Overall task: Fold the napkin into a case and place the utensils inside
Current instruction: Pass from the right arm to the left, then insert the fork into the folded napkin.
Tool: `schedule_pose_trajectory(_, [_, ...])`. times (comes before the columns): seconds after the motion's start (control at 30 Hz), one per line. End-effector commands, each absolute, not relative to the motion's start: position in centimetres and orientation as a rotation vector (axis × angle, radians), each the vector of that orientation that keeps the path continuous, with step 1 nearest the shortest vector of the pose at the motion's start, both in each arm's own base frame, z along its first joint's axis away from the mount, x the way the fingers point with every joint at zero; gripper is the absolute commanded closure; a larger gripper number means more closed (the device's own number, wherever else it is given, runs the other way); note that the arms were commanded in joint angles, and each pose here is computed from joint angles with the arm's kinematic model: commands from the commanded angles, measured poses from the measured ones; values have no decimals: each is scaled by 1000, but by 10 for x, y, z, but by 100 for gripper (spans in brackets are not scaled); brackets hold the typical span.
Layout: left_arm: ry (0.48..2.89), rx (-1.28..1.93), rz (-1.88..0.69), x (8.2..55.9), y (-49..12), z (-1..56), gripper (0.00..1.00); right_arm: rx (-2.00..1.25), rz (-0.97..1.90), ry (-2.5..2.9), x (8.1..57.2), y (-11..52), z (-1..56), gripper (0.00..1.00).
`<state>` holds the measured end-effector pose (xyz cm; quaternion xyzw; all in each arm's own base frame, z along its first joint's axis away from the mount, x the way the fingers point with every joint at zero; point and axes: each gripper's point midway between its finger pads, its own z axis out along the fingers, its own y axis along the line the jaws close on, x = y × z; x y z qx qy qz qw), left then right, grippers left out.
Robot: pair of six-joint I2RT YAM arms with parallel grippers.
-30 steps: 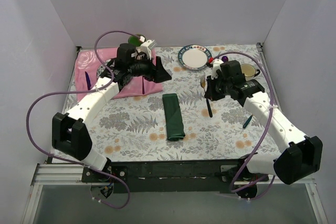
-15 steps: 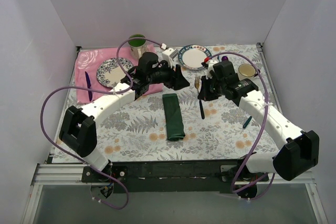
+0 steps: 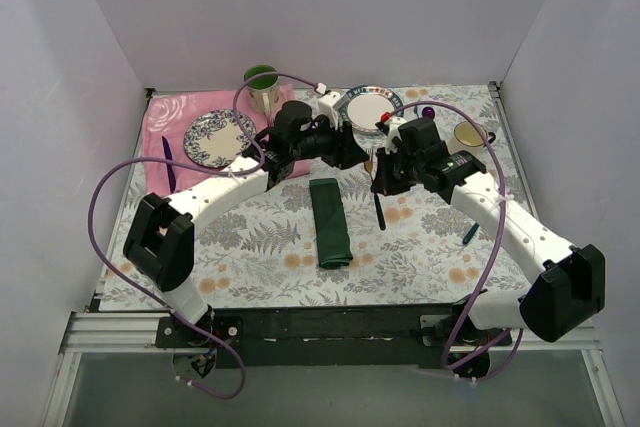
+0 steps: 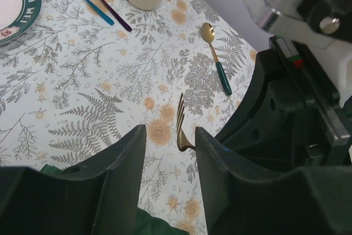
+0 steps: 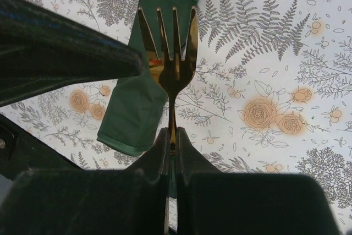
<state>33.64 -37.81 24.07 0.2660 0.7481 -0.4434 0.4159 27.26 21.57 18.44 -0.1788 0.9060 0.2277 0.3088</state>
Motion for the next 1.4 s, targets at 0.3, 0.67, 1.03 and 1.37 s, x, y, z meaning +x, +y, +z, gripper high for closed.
schedule_pose_trajectory(0.3, [1857,693,-1034,356,-392,250,88,-501,626,2317,281,228,206,99])
schedule_pose_trajectory(0.67, [1885,735,-1063,348,-392,248,100,-562,662,2279,281,234,211,80])
schedule_pose_trajectory(1.03, [1840,772,-1300,344,-316,244,100,-805,668,2053,285,219,263,1])
schedule_pose_trajectory(1.37, [1930,816,-1260,392,-262,189,100,-930,842,2145,261,200,204,1])
